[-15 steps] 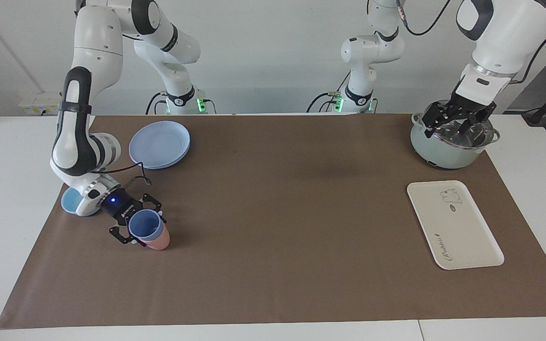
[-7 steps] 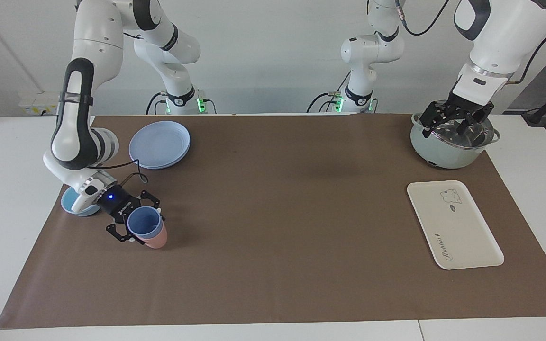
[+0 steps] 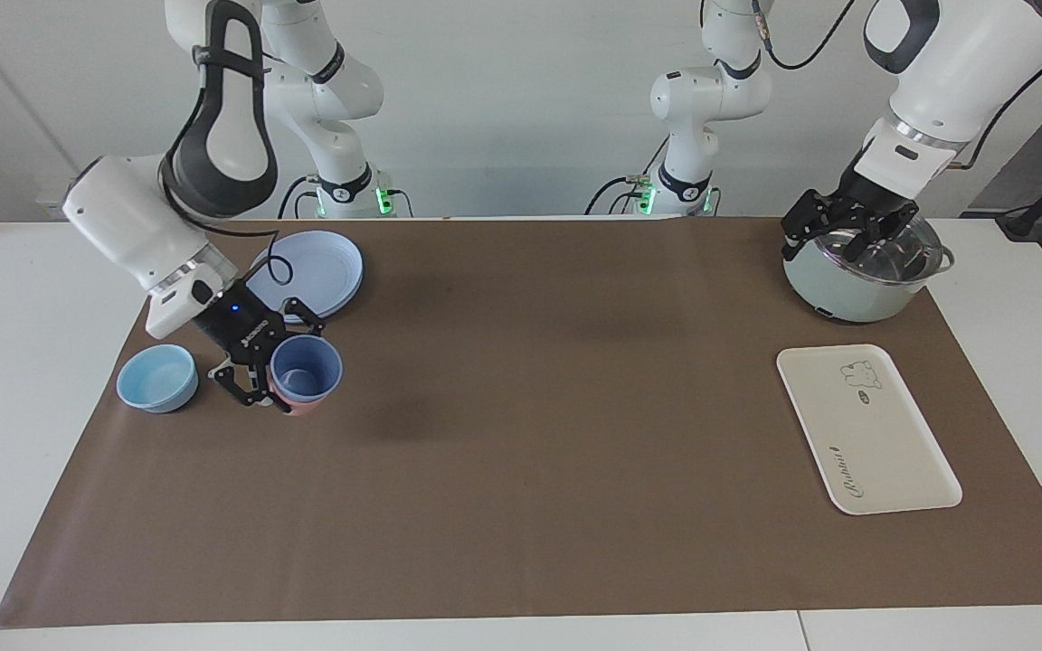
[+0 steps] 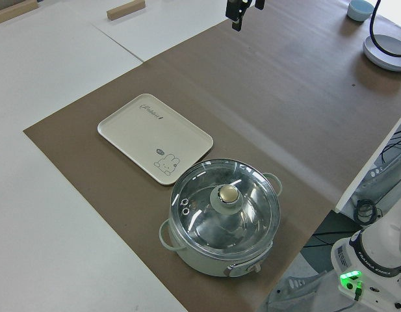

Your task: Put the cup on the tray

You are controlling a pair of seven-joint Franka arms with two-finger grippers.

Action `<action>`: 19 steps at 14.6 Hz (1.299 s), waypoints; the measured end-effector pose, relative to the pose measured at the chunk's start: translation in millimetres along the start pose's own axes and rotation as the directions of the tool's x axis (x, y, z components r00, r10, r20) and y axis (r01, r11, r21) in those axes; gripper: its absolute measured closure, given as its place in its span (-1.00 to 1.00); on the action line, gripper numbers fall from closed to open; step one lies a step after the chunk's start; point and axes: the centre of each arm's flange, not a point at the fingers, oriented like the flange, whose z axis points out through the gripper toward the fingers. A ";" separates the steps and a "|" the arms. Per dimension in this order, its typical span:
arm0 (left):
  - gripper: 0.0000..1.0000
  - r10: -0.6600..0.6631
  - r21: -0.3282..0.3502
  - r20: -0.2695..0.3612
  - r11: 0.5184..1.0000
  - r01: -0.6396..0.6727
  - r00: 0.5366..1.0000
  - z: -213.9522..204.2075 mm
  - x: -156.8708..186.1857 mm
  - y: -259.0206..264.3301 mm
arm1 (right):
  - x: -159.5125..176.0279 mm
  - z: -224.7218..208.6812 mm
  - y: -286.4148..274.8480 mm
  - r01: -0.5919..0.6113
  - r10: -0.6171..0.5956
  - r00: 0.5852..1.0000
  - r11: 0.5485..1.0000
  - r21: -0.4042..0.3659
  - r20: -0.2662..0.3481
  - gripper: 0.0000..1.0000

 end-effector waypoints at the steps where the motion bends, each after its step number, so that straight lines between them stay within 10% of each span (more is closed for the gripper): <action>1: -1.00 -0.008 -0.058 -0.009 0.998 0.008 1.000 0.0 1.2 5.4 | 21.9 2.1 -15.9 -0.001 0.001 1.000 1.000 0.000 0.027 -0.72; 11: -1.00 -0.212 -0.481 -0.068 0.863 0.154 0.975 101.7 33.0 135.2 | 150.3 51.5 -162.1 0.153 -0.153 0.971 0.988 0.015 0.184 -0.72; 19: -0.93 -0.156 -0.479 -0.008 0.868 0.133 0.988 166.9 -0.3 198.1 | 160.9 64.5 -174.1 0.191 -0.190 0.958 0.981 0.016 0.214 -0.72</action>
